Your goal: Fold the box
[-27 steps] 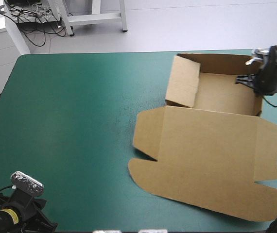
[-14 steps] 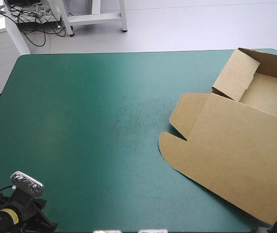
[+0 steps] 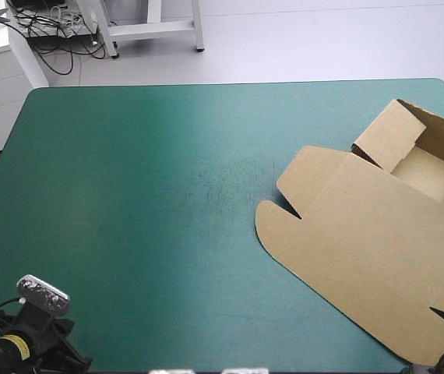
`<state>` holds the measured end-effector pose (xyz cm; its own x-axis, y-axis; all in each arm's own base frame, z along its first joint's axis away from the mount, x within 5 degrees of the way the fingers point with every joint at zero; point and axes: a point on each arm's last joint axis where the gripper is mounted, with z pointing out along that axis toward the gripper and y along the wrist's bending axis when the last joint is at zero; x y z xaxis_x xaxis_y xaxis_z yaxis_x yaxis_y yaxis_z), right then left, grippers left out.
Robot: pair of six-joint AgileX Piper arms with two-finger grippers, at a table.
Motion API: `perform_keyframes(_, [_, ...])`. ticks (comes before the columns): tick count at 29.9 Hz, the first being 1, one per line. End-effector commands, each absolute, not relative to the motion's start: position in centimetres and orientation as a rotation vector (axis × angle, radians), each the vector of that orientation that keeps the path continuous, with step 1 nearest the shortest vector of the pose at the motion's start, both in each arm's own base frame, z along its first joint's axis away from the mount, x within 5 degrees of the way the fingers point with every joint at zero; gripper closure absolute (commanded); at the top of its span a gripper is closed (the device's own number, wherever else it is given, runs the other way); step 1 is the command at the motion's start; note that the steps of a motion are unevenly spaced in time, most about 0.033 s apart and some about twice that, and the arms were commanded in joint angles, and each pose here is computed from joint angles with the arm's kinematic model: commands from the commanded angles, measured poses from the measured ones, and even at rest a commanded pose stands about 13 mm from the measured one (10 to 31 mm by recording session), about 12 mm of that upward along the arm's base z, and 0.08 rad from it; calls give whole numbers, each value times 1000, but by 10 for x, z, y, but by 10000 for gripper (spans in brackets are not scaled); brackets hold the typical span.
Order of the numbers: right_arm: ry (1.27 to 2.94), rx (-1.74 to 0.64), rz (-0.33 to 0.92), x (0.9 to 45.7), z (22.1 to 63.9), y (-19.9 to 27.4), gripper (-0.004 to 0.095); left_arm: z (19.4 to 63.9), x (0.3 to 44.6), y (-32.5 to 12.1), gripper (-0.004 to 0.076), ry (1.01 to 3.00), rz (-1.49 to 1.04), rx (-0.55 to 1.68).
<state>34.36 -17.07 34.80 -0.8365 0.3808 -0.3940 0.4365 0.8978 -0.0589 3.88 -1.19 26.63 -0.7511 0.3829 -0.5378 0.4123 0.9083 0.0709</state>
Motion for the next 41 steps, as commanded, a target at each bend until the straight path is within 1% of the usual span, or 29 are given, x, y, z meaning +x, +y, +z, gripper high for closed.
perform_keyframes(1, [2620, 585, -200, 332, 374, -165, 304, 275, 43, -14, 734, 2456, -91, 551])
perform_keyframes(5, [2599, 561, -119, 324, 382, -154, 313, 275, 43, -14, 734, 2456, -91, 551])
perform_keyframes(8, [2590, 477, -126, 310, 393, -146, 349, 275, 43, -14, 734, 2455, -86, 551])
perform_keyframes(11, [2552, 503, -133, 295, 406, -139, 411, 275, 43, -14, 734, 2455, -86, 551])
perform_keyframes(13, [2514, 519, -115, 283, 416, -132, 511, 275, 43, -14, 734, 2455, -86, 551])
perform_keyframes(14, [2495, 503, -87, 276, 422, -126, 584, 275, 43, -14, 734, 2455, -86, 551])
perform_keyframes(17, [2435, 415, -64, 251, 441, -109, 845, 275, 43, -14, 734, 2455, -86, 551])
perform_keyframes(18, [2412, 406, -55, 242, 447, -103, 918, 275, 43, -14, 734, 2455, -86, 551])
perform_keyframes(24, [2281, 343, 12, 193, 471, -67, 917, 275, 43, -14, 734, 2455, -86, 551])
perform_keyframes(28, [2260, 223, -3, 162, 471, -39, 916, 275, 43, -14, 734, 2455, -86, 551])
perform_keyframes(31, [2281, 120, 3, 140, 461, -21, 917, 275, 43, -14, 734, 2455, -86, 551])
perform_keyframes(35, [2307, 20, 77, 111, 434, -2, 919, 275, 43, -14, 734, 2455, -86, 551])
perform_keyframes(37, [2321, 3, 92, 99, 420, 2, 920, 275, 43, -14, 734, 2455, -85, 554])
perform_keyframes(41, [2347, -67, 67, 74, 387, 5, 923, 275, 43, -14, 734, 2455, -85, 554])
